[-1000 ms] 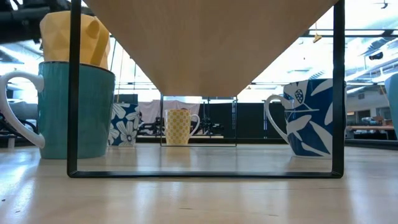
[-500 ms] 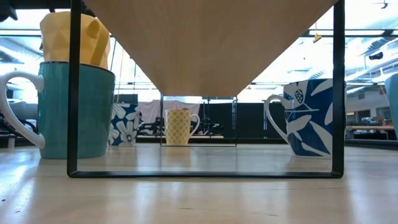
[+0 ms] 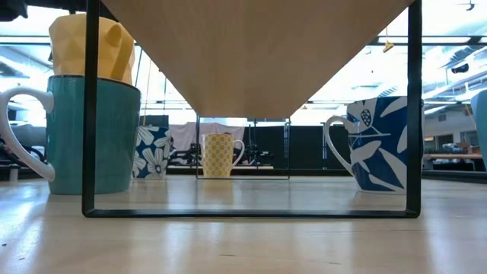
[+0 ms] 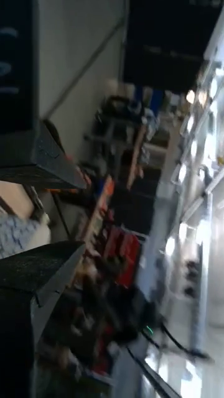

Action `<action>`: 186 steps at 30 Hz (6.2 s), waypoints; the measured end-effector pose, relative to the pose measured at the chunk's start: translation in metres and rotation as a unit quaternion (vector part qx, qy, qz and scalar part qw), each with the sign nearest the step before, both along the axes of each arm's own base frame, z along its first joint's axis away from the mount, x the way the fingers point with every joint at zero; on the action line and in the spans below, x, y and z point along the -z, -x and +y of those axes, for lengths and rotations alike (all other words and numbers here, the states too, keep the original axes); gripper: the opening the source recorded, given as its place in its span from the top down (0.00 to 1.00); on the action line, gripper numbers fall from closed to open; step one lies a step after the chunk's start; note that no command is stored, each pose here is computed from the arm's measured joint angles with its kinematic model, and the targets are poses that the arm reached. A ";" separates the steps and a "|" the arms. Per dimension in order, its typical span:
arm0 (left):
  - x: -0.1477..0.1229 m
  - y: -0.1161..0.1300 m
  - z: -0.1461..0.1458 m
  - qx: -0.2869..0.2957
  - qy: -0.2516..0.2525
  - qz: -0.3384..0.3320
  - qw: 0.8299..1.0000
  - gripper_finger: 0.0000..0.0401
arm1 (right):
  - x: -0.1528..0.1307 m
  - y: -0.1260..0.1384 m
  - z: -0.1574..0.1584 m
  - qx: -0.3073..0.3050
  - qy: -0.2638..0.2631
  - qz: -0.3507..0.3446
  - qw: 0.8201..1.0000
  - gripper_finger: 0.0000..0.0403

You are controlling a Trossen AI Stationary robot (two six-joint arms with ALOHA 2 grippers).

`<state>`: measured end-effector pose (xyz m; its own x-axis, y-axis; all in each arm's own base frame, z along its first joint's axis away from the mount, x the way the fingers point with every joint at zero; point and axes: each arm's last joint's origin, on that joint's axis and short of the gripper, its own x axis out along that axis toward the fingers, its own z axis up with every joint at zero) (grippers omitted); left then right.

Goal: Place coffee mugs
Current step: Put the yellow mug on the shelf

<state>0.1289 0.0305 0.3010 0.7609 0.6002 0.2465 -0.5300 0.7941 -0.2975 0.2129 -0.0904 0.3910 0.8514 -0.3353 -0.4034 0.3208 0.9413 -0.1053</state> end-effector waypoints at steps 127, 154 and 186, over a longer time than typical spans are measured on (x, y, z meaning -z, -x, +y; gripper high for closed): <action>0.038 -0.117 0.230 -0.045 0.368 0.410 0.833 0.92 | 0.000 -0.001 0.003 -0.061 -0.022 -0.009 0.998 0.39; -0.087 -0.065 0.101 0.041 0.262 0.328 0.907 0.92 | 0.000 -0.001 0.003 -0.060 -0.023 -0.010 0.998 0.39; -0.076 -0.153 0.081 0.076 0.400 0.476 0.780 0.91 | 0.000 -0.001 0.003 -0.060 -0.024 -0.010 0.998 0.39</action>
